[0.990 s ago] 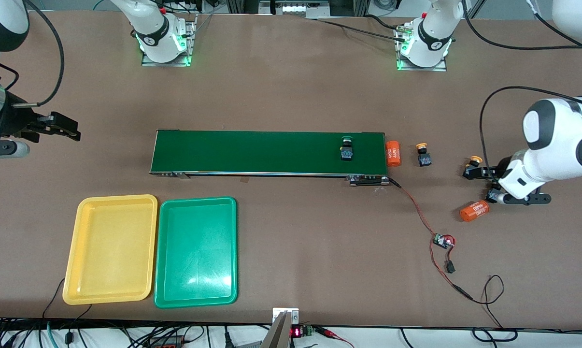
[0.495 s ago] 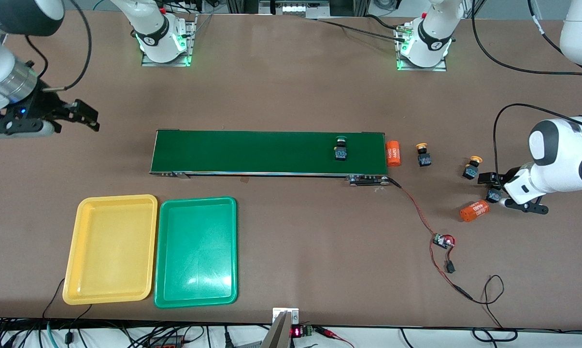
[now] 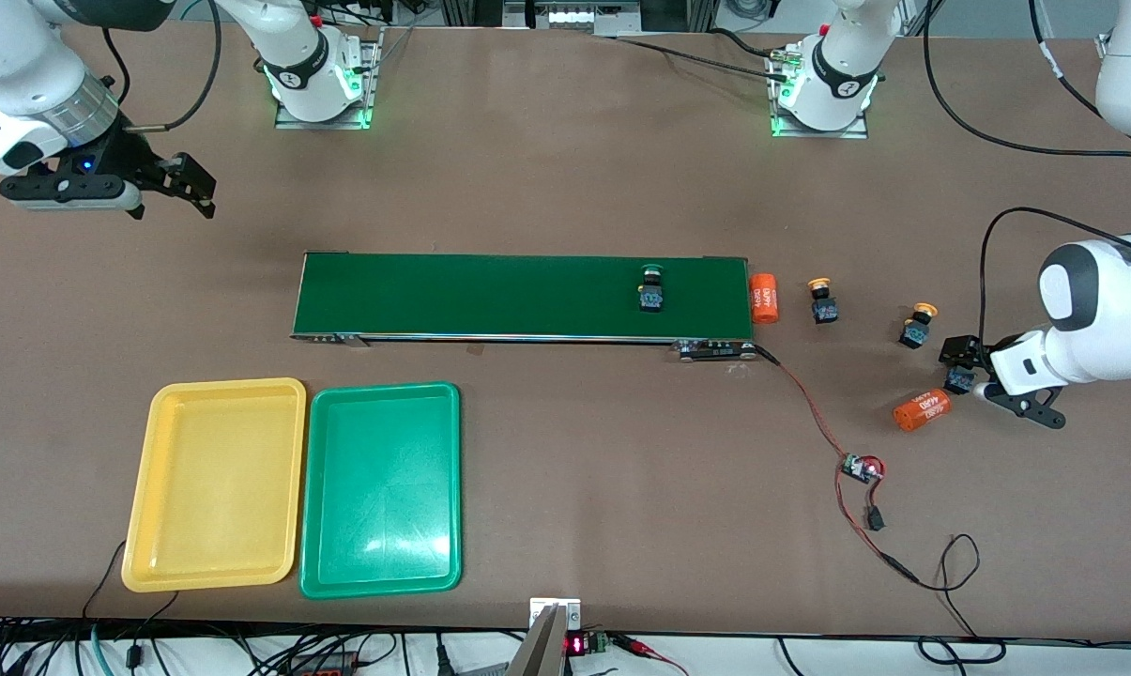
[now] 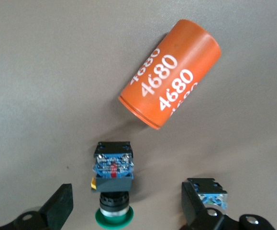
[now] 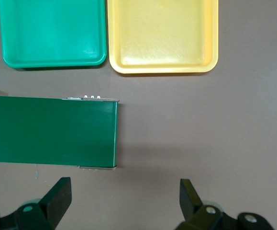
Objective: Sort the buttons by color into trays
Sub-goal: 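Grasp another push button with the left gripper while the right gripper approaches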
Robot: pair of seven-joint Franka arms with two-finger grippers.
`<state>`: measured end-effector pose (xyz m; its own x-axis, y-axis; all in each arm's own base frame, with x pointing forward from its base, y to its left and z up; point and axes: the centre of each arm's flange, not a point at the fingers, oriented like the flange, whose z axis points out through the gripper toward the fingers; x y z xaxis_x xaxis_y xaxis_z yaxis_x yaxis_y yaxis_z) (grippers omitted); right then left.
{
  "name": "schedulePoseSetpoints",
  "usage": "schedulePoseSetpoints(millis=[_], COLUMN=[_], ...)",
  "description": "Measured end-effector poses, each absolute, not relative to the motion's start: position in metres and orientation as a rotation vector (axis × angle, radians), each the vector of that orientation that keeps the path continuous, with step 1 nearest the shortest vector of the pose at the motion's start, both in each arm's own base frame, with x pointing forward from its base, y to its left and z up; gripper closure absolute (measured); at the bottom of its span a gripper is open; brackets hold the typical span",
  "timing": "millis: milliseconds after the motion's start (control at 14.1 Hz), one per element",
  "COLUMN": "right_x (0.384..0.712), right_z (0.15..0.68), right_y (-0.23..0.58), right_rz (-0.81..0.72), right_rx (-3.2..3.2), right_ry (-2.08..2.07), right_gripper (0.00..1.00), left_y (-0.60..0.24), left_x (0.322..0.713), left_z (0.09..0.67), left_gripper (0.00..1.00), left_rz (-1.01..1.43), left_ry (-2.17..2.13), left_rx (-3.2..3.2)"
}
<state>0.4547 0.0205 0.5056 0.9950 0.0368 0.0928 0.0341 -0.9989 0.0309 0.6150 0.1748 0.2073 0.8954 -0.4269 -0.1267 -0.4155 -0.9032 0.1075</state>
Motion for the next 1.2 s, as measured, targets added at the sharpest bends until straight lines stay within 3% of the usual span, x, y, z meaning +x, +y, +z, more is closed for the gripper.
schedulePoseSetpoints(millis=[495,566,919,1202], right_x=[0.453,0.453,0.455,0.455], right_z=[0.506,0.505,0.499,0.494], right_y=[0.032,0.033,0.028,0.035], right_rz=[0.155,0.152,0.121,0.101], right_rx=[3.104,3.102,3.099,3.117], right_ry=[0.106,0.143,0.227,0.085], right_gripper=[0.00,0.00,0.00,0.00], left_y=[0.188,0.188,0.188,0.184], left_x=[0.610,0.610,0.612,0.622], left_z=[0.175,0.173,0.175,0.195], left_gripper=[0.01,0.05,0.56,0.59], left_rz=[-0.232,-0.231,-0.220,-0.183], left_ry=[-0.721,-0.722,-0.756,-0.882], left_rx=[2.934,2.933,2.926,2.897])
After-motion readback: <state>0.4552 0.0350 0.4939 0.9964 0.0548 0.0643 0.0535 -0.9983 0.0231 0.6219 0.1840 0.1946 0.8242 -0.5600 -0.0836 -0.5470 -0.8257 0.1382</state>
